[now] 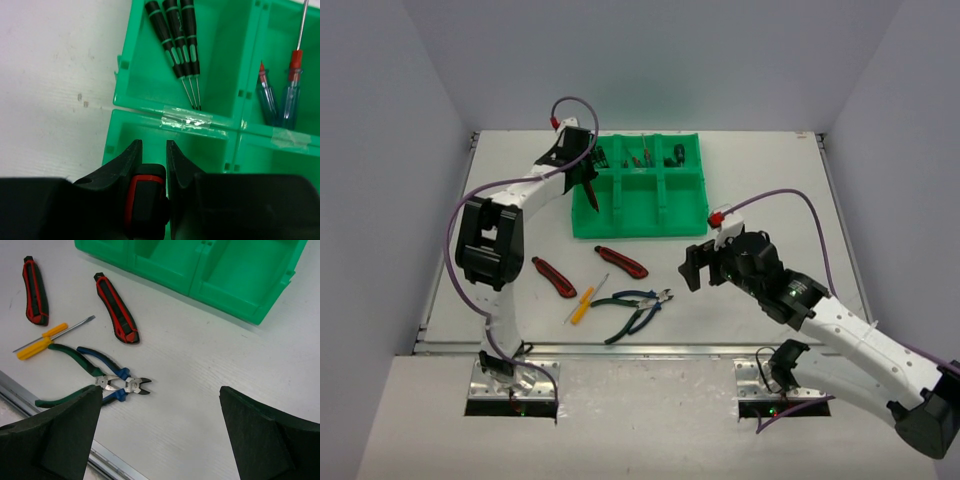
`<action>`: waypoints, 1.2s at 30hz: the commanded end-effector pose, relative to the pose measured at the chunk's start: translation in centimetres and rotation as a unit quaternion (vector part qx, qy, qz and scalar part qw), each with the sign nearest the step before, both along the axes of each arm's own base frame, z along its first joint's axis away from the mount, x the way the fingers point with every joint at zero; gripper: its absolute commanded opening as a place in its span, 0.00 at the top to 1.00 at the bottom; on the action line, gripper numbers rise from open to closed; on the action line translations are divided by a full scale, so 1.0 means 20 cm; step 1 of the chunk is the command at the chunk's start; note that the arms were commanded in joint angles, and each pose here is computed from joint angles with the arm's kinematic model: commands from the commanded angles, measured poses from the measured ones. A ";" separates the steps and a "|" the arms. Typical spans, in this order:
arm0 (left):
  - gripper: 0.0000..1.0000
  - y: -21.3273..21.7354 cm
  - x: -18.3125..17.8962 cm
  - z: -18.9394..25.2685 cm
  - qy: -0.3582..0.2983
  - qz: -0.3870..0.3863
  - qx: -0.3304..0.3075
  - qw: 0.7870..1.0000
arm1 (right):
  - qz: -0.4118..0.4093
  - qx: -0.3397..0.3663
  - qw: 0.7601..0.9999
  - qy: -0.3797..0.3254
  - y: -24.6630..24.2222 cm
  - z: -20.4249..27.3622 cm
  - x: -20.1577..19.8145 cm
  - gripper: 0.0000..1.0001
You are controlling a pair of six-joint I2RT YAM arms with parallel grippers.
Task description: Sort the tools into containers
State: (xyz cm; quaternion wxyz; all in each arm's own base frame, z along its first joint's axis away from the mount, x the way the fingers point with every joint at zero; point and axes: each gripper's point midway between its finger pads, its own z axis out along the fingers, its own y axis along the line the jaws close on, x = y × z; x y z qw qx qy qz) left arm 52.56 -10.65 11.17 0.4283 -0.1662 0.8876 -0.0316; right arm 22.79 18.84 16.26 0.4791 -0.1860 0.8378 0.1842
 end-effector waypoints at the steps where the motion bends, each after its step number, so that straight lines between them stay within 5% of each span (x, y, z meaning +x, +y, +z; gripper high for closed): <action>1: 1.00 -0.09 -0.01 0.12 -0.018 -0.013 -0.045 0.999 | -0.001 -0.003 1.000 0.001 0.02 0.00 0.03 0.01; 7: 0.95 -0.21 -0.10 0.09 0.004 -0.029 -0.071 0.997 | 0.013 0.002 1.000 0.022 0.07 -0.02 0.03 0.01; 13: 0.67 -0.22 -0.14 0.07 0.013 -0.020 -0.073 0.997 | 0.026 0.012 0.999 0.032 0.10 -0.03 0.02 0.01; 22: 0.17 -0.10 -0.27 0.78 -0.121 0.012 -0.059 0.991 | 0.081 -0.015 0.994 0.071 0.26 -0.13 0.06 0.01; 28: 0.01 0.06 -0.49 1.05 -0.170 0.042 -0.042 0.984 | 0.122 -0.045 0.987 0.090 0.42 -0.20 0.17 0.01; 36: 0.00 0.13 -0.98 1.13 -0.226 -0.022 -0.077 0.971 | 0.187 -0.146 0.959 0.152 0.61 -0.50 0.19 0.17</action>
